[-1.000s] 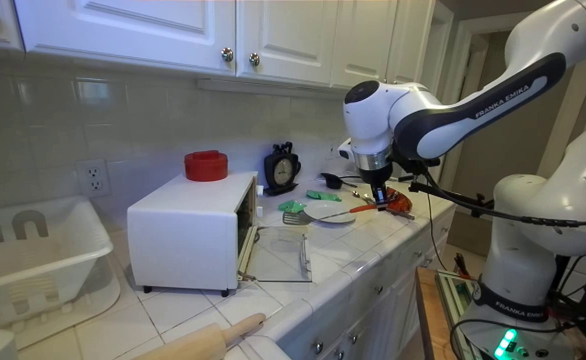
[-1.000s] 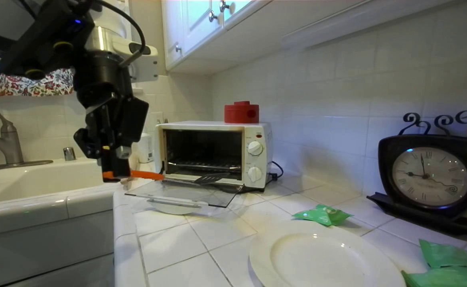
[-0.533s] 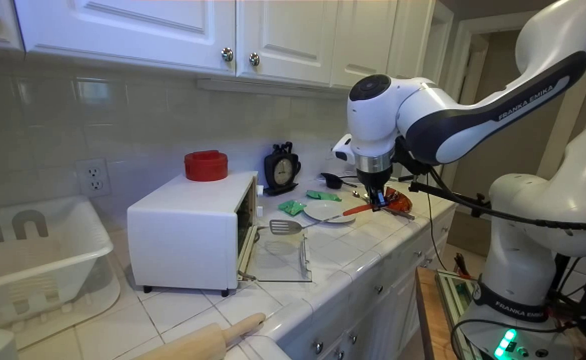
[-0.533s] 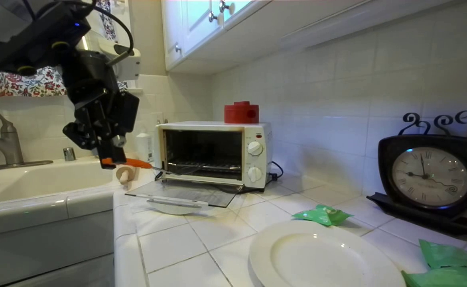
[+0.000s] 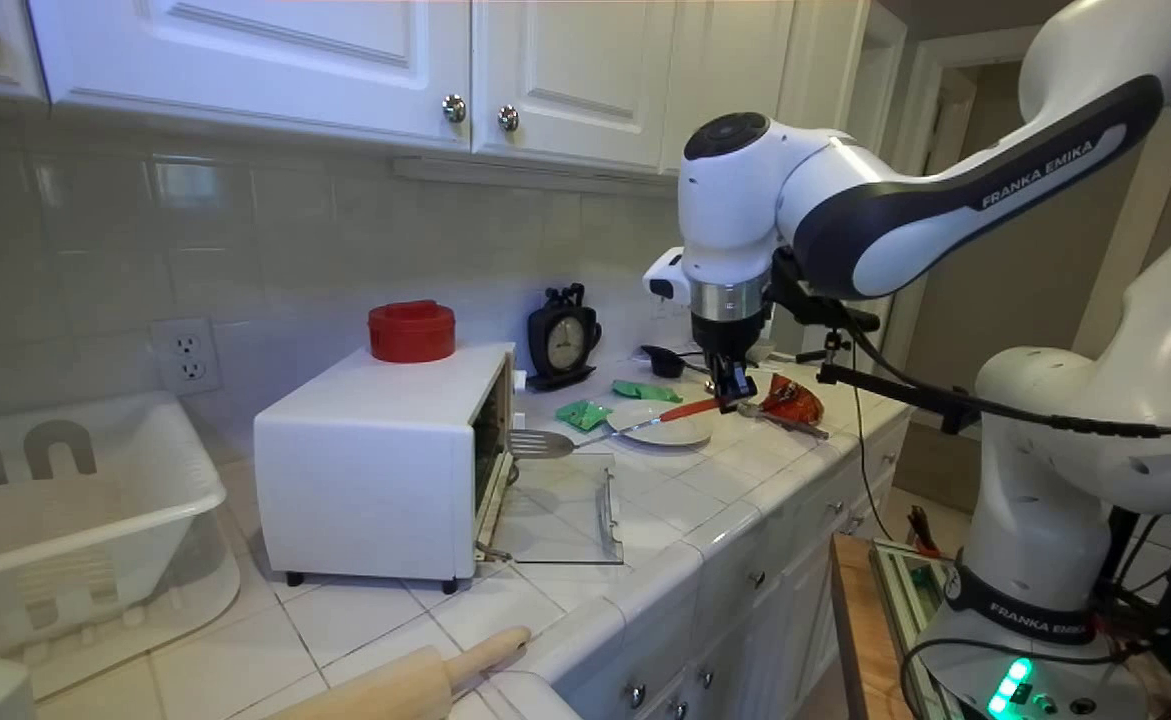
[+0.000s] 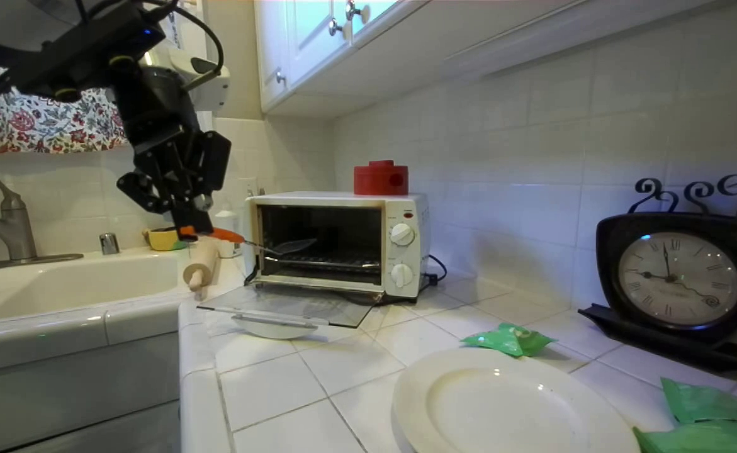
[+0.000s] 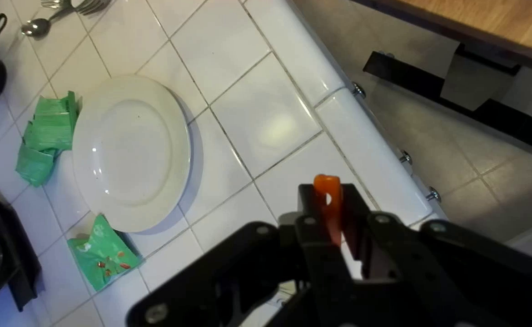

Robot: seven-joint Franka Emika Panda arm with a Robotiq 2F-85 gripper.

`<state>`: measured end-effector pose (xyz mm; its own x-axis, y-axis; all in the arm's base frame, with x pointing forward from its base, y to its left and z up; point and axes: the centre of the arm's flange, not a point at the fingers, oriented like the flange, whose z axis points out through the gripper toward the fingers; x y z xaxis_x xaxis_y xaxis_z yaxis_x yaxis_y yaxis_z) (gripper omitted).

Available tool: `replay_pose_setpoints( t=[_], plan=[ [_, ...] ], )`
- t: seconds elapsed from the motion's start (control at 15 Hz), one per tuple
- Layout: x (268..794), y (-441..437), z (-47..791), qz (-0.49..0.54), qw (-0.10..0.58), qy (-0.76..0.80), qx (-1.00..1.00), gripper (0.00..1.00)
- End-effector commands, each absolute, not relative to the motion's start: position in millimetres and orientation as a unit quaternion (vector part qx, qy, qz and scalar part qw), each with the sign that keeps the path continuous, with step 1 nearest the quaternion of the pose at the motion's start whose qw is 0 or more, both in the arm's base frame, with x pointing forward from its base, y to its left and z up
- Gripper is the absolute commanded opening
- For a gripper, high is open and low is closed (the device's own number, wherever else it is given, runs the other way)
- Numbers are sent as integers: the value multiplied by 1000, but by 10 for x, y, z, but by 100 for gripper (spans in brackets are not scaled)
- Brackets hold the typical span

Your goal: Use the spatula to take the black item out of the stove

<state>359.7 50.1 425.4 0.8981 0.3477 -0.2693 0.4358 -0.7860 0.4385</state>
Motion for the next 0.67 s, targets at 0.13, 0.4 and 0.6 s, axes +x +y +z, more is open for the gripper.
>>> replay_pose_setpoints(
  t=[0.13, 0.4, 0.6],
  plan=[
    [3967, 565, 4180, -125, 218, 196, 948, 4],
    [4127, 639, 4030, -139, 212, 196, 947, 4],
    [4236, 725, 3971, -141, 208, 200, 947, 4]
  ],
)
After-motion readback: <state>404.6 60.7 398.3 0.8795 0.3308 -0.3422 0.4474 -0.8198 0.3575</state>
